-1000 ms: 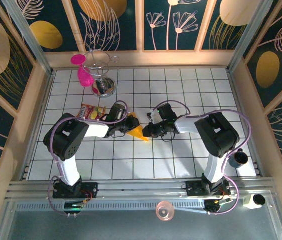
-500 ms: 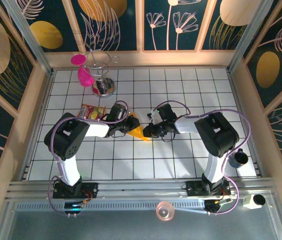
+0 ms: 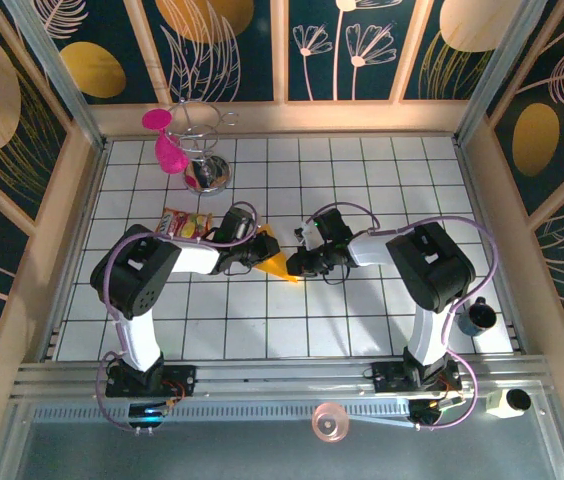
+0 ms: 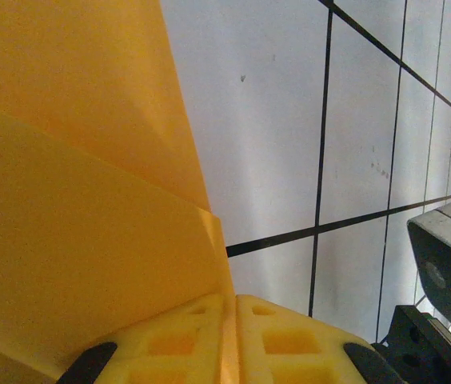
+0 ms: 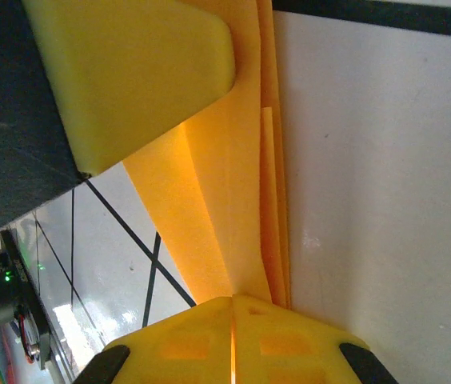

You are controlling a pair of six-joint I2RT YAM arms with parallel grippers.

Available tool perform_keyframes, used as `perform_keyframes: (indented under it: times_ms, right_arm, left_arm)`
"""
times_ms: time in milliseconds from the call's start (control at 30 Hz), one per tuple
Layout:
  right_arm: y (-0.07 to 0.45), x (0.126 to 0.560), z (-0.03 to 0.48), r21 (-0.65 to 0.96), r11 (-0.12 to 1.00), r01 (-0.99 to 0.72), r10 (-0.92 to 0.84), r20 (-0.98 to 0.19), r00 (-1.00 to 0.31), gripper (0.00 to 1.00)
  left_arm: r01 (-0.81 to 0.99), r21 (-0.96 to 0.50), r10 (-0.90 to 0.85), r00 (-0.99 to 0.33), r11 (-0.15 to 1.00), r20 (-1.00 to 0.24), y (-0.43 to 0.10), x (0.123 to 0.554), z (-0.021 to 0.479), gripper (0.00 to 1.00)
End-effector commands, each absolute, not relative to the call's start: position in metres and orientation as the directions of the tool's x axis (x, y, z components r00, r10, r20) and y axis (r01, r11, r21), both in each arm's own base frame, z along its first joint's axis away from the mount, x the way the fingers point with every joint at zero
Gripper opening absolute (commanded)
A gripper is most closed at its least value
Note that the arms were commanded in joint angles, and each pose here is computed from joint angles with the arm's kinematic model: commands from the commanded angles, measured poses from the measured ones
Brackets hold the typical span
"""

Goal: Fold a paper plane with a square sheet of paper (pick it up from the middle)

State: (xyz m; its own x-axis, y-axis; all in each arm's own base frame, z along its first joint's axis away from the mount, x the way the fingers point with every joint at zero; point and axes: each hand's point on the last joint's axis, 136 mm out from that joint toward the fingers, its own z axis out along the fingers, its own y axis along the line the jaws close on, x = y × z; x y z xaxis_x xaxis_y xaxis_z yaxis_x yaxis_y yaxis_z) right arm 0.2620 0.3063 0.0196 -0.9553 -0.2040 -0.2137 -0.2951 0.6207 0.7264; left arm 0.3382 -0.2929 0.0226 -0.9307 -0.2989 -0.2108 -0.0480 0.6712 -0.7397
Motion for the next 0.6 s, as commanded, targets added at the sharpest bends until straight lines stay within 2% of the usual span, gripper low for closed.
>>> perform_keyframes:
  times_ms: [0, 300, 567]
  right_arm:
    - [0.298, 0.259, 0.002, 0.685, 0.673, -0.28, -0.216, -0.18, -0.96, 0.09]
    - [0.292, 0.261, -0.005, 0.652, 0.712, -0.261, -0.207, -0.161, -0.965, 0.09]
    - [0.291, 0.261, -0.009, 0.642, 0.726, -0.246, -0.206, -0.138, -0.969, 0.08]
  left_arm:
    - [-0.038, -0.729, -0.283, -0.934, 0.684, -0.217, -0.293, 0.342, 0.02, 0.13]
    - [0.03, -0.741, -0.312, -0.895, 0.671, -0.319, -0.284, 0.352, 0.068, 0.15]
    - [-0.005, -0.783, -0.329, -0.909, 0.622, -0.256, -0.281, 0.33, 0.057, 0.13]
